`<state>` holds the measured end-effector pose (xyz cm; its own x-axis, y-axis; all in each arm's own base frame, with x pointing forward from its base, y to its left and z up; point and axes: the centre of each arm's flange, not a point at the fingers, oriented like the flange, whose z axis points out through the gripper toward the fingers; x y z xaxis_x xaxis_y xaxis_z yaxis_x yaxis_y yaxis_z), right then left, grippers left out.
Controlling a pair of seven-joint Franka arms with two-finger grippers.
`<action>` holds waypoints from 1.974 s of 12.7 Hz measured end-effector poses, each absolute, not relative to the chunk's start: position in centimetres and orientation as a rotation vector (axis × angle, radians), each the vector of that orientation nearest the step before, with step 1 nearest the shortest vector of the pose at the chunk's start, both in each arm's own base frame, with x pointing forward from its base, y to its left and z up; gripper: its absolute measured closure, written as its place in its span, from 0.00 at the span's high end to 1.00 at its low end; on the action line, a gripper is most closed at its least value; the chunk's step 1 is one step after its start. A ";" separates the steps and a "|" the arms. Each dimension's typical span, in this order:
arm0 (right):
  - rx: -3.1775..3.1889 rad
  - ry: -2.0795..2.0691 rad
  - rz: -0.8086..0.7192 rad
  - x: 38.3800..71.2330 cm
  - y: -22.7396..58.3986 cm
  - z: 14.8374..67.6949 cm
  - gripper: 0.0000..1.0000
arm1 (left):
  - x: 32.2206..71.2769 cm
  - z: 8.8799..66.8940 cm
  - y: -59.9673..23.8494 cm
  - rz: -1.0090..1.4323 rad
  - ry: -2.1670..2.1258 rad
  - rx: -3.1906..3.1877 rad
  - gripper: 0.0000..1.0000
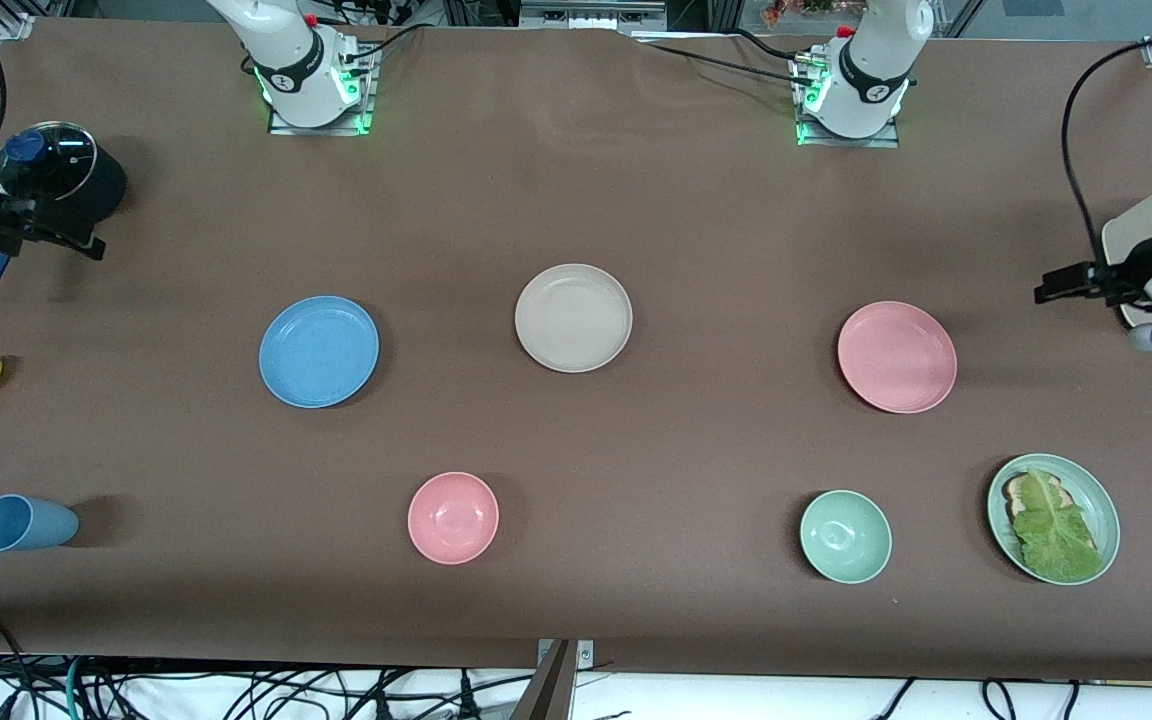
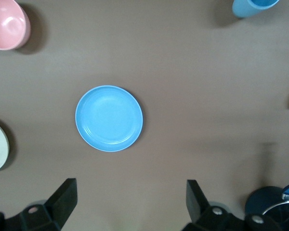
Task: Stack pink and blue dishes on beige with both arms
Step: 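Move the right gripper to blue plate while the left gripper nears pink plate, then grip blue plate with the right gripper while the left gripper grips pink plate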
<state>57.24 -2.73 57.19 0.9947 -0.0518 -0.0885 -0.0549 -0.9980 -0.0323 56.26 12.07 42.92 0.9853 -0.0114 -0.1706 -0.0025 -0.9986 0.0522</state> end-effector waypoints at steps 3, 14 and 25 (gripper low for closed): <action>-3.083 0.079 0.281 59.1 -2.8 51.7 1.00 | 54.4 35.5 11.6 -0.212 -0.037 3.098 1.00; -3.105 0.247 0.342 61.4 10.5 35.8 1.00 | 52.2 19.4 11.7 -0.164 -0.239 3.088 0.67; -3.091 0.252 0.155 53.2 18.0 23.6 1.00 | 53.2 18.8 11.6 -0.174 -0.206 3.032 0.09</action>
<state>53.18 17.98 23.57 0.9818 -0.1598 -0.1026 -0.1635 -0.9861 -0.0280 53.24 11.63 18.79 0.9844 -0.1399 -0.1070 -0.1288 -0.9862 0.1043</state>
